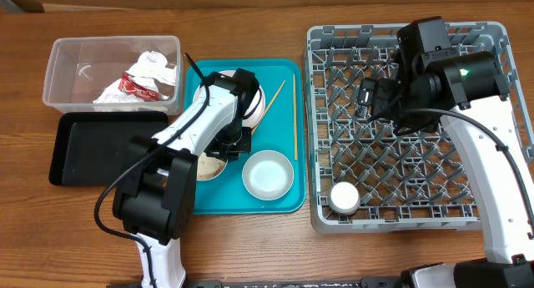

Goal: Sort waste into correct bins and load items into the dishwasher
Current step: 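Grasp the pink bowl of rice with the left gripper, then tip the rice from the pink bowl onto the black tray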

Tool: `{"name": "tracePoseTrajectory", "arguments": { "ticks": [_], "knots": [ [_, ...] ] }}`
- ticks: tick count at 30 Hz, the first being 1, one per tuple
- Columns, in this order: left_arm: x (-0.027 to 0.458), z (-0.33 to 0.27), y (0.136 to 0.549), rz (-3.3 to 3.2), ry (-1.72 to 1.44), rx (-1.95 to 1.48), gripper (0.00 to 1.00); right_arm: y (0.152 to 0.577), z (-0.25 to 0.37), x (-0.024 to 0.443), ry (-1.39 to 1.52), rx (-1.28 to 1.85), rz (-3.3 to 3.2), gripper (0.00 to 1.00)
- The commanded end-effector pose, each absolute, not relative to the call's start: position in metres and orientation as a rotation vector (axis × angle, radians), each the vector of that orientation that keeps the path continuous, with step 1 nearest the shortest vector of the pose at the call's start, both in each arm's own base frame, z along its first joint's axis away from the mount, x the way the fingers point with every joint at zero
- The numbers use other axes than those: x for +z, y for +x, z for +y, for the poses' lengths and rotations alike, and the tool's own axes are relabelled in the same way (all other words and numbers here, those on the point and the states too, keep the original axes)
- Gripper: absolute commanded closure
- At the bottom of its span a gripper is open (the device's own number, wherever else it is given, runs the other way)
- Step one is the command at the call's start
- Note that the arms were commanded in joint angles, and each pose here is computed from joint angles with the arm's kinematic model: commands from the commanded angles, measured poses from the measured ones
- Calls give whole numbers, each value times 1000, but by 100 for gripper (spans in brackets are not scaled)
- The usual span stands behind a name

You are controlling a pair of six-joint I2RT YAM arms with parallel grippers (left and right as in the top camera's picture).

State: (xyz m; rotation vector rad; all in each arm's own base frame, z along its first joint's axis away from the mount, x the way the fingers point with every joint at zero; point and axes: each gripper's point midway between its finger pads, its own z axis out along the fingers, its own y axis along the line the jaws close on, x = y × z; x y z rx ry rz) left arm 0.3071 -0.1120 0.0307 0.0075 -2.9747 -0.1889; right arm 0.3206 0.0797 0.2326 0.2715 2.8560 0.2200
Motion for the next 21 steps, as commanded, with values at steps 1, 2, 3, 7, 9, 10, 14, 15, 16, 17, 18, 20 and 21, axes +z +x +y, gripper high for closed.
{"name": "tracePoseTrajectory", "arguments": {
  "ticks": [1,2,3,7,9,10,14,15,16,17,18,20,21],
  "knots": [
    [33,-123,302,-2970,3,-106,96,323,79,242,259,226,2822,0],
    [35,-128,302,-2965,-22,-65,96,324,79,242,260,226,2822,0],
    [38,-132,302,-2957,-46,-24,96,324,79,242,260,226,2822,0],
    [71,-148,304,-2935,-116,102,96,323,79,242,260,226,2825,0],
    [96,-151,310,-2957,-150,122,96,323,79,242,249,224,2825,0],
    [109,-151,312,-2973,-166,132,96,323,79,242,240,222,2826,0],
    [152,-142,320,-3055,-192,176,96,323,79,242,234,222,2827,0],
    [159,-138,321,-3074,-188,189,96,323,79,242,234,222,2826,0],
    [166,-135,322,-3090,-212,234,96,323,79,242,234,222,2826,0],
    [173,-132,322,-3098,-246,295,96,323,79,242,234,222,2825,0],
    [181,-126,324,-3107,-250,363,96,323,79,242,234,223,2824,0],
    [188,-113,327,-3118,-228,443,96,324,79,242,233,224,2822,0],
    [192,-101,330,-3124,-195,489,96,324,79,242,233,224,2822,0]
  ]
}}
